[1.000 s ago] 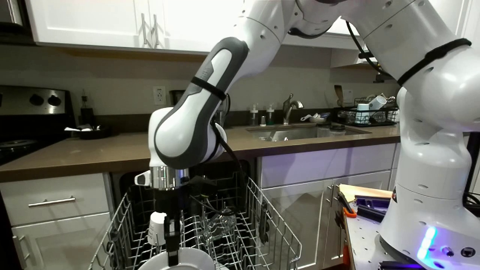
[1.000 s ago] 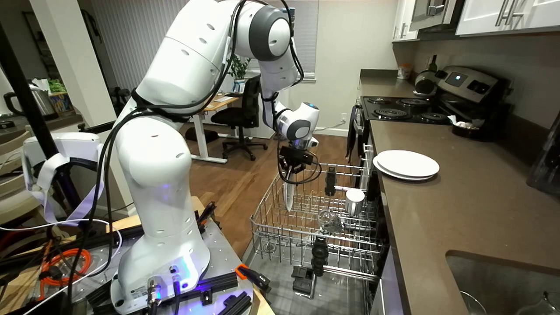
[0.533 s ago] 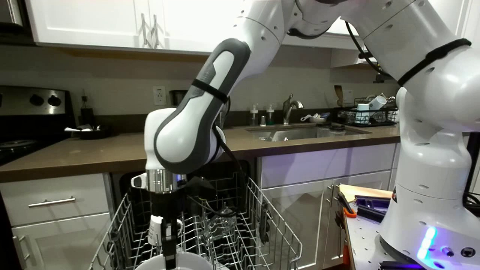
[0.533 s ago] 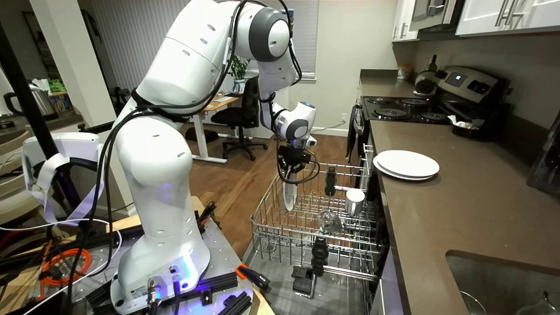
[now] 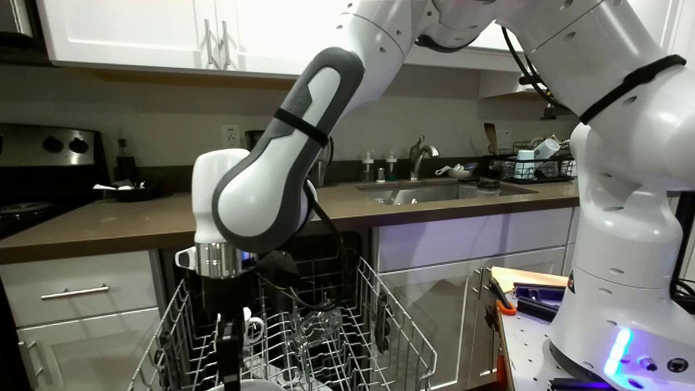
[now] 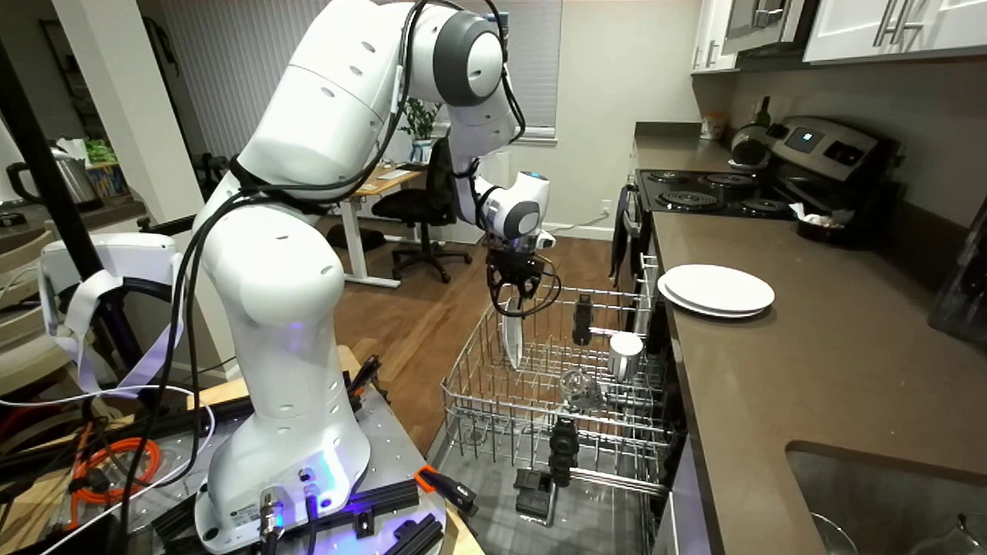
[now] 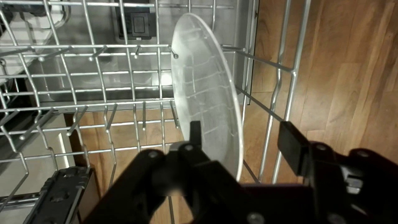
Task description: Move the plate to the left
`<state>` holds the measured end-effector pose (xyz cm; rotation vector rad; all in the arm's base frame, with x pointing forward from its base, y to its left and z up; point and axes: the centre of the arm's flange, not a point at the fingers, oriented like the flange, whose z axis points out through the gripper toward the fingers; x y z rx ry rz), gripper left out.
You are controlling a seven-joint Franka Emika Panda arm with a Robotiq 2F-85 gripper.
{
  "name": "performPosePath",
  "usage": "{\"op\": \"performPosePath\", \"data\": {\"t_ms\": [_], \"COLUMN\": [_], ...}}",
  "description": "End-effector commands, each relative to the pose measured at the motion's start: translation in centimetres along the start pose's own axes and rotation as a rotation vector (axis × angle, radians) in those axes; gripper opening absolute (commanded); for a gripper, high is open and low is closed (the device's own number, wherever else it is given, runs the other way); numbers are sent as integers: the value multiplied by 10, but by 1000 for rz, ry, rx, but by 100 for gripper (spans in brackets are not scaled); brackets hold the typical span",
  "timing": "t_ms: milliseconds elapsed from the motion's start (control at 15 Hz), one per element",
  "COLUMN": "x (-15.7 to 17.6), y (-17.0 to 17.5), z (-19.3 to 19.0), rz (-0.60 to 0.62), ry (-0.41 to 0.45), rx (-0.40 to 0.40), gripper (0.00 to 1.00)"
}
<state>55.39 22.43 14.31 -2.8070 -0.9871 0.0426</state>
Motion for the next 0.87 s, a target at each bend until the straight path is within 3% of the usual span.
{"op": "performPosePath", "data": {"t_ms": [0, 267, 533, 667, 800], "x": [-3, -7, -16, -23, -12], "y": [-2, 4, 7, 7, 15], "z": [-29, -59, -79, -86, -76], "rz": [28, 48, 72, 84, 72], "ry": [-3, 26, -25, -58, -33], "rx": [-45, -80, -83, -90, -64], "gripper": [96, 100, 100, 100, 100]}}
